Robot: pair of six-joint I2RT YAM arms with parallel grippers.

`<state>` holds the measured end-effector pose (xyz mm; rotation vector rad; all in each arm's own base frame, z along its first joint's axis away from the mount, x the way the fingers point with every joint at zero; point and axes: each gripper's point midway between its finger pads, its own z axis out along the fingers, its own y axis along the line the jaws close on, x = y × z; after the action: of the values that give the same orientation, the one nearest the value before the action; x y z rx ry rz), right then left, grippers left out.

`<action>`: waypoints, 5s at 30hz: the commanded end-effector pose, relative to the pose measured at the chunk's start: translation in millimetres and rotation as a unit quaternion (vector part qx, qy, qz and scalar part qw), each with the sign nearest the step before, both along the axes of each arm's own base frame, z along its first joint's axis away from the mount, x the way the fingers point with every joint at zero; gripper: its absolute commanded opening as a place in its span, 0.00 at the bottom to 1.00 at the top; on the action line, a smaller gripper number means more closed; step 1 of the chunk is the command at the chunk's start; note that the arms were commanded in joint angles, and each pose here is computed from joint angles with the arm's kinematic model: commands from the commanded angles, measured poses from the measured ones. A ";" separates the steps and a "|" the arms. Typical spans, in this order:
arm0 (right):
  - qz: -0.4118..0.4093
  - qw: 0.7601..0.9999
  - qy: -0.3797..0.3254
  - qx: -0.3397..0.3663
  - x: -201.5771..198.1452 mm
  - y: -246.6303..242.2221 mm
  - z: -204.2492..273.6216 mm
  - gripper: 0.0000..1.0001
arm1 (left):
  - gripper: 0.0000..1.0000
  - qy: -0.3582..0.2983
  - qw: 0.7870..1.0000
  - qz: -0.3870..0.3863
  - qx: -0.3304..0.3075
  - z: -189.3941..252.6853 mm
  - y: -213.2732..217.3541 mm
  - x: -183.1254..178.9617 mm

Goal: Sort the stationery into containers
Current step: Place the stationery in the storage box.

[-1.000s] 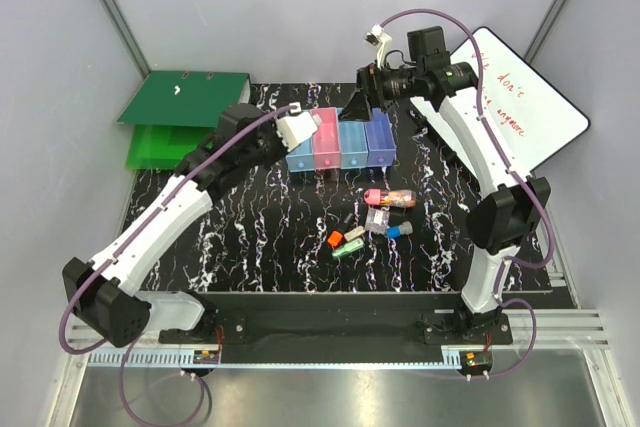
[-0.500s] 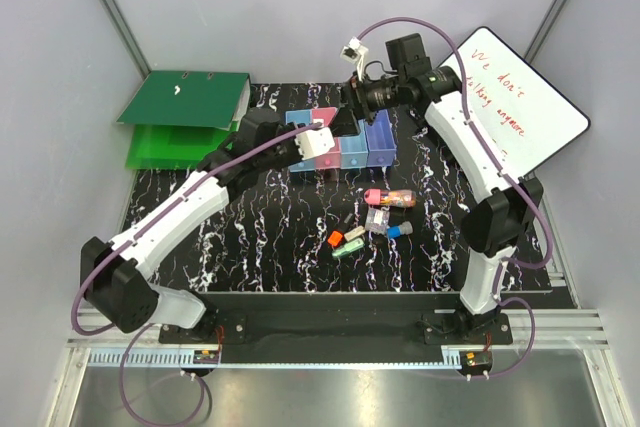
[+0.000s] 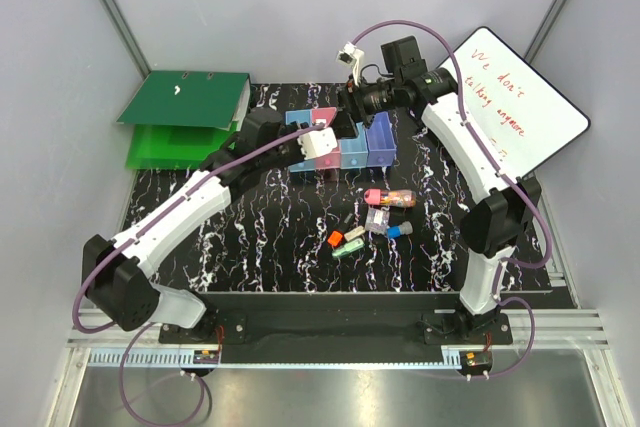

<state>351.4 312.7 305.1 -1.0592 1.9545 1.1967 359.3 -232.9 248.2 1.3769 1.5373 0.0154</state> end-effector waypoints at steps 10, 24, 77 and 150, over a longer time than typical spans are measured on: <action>-0.006 1.000 -0.012 -0.016 10.2 2.6 -9.7 0.56 | 0.00 -0.074 0.996 -0.016 -0.056 64.4 -6.0 -7.1; -0.005 1.000 -0.020 -0.008 15.0 8.4 -2.0 0.51 | 0.00 -0.068 0.996 -0.024 -0.049 54.6 -5.6 -14.7; -0.382 0.850 -0.226 -0.284 167.8 -107.8 -57.0 0.00 | 0.99 -0.046 0.989 0.105 -0.094 52.2 41.3 -31.4; -0.349 0.837 -0.222 -0.358 163.6 -126.6 -138.5 0.59 | 0.99 -0.005 0.997 0.055 -0.059 8.2 41.8 -45.7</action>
<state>517.7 181.6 87.5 -0.7542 2.2592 -0.2283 320.5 -184.3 269.3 1.1335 1.5840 0.0538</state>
